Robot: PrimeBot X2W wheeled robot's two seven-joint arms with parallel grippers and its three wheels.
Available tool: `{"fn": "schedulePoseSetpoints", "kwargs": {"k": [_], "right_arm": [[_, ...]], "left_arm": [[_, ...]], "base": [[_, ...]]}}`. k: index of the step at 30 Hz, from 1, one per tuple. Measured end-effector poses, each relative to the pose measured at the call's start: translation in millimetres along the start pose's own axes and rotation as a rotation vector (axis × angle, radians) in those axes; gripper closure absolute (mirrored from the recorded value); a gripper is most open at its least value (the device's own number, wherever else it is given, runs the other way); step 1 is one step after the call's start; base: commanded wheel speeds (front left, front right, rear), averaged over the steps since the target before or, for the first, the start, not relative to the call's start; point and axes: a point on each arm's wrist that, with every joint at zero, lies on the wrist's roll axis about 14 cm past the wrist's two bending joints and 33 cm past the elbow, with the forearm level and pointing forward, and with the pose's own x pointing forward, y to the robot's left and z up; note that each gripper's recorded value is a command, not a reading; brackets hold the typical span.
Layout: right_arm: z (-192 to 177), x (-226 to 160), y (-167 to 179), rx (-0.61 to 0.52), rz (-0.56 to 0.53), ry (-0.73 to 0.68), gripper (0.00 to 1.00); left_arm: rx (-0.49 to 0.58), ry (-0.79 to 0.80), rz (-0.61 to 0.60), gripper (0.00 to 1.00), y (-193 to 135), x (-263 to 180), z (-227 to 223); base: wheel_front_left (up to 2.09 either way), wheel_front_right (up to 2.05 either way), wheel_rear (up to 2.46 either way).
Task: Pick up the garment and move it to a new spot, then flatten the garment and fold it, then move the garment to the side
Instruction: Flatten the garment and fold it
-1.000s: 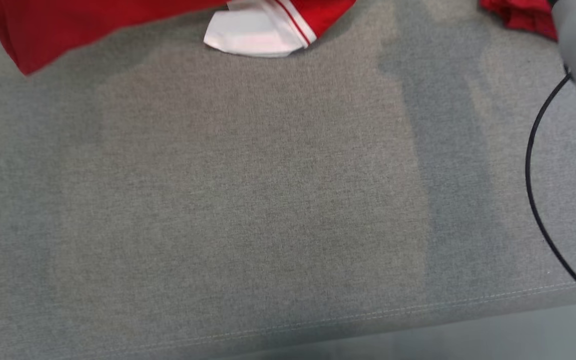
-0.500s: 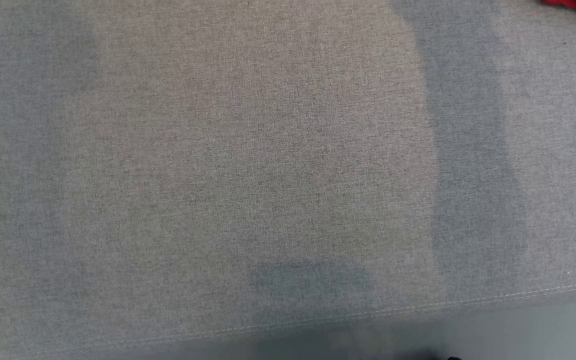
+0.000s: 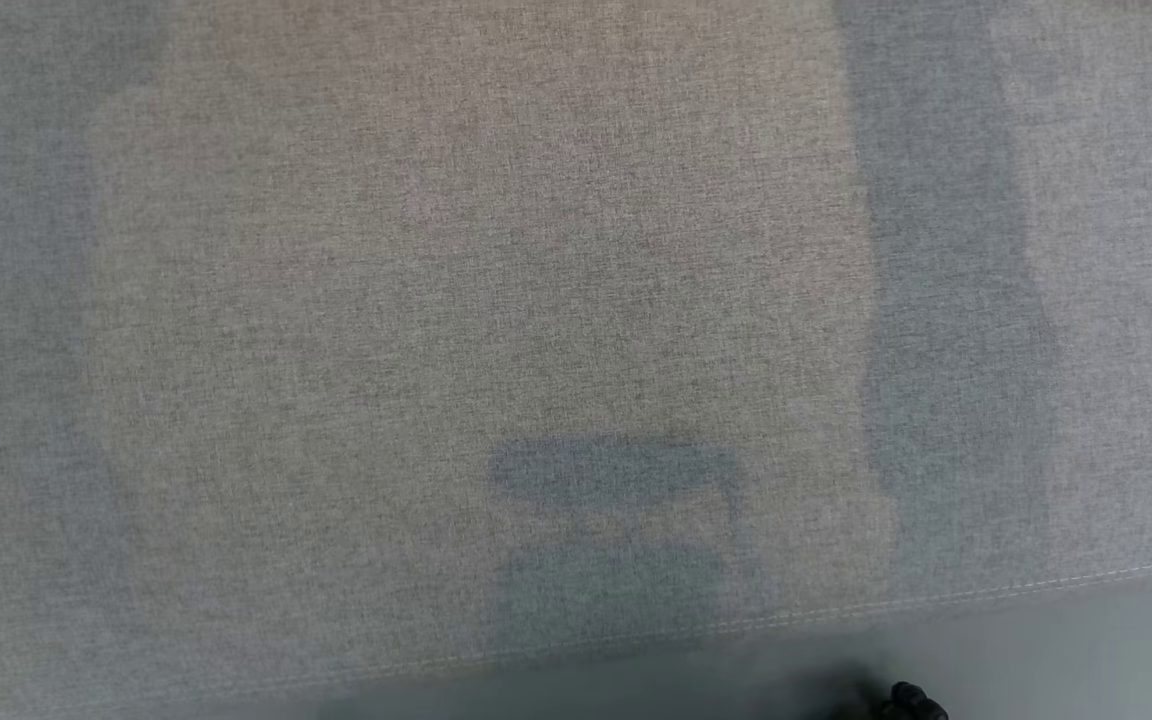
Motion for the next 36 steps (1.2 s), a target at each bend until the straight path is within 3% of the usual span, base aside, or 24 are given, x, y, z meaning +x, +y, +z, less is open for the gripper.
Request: {"fn": "schedulePoseSetpoints", "kwargs": {"k": [9, 21, 30, 36], "right_arm": [[-69.3, -33.9, 0.8, 0.078, 0.022, 0.129, 1.00], [-106.9, -147.9, -29.9, 0.217, -0.034, 0.274, 1.00], [-122.2, -247.4, -28.7, 0.328, -0.074, 0.363, 1.00], [-121.9, -293.7, -18.4, 0.374, -0.092, 0.374, 1.00]], "left_arm": [[-0.088, 0.118, 0.028, 1.00, 13.1, -50.6, -68.0], [-0.309, 0.153, 0.136, 1.00, -2.7, -144.0, -88.5], [-0.299, 0.226, 0.167, 1.00, -44.0, -227.8, -96.0], [-0.300, 0.237, 0.208, 1.00, -63.5, -266.7, -90.0]], "base": [[0.00, 0.00, 0.00], [0.00, 0.00, 0.00], [0.00, 0.00, 0.00], [0.00, 0.00, 0.00]]}}
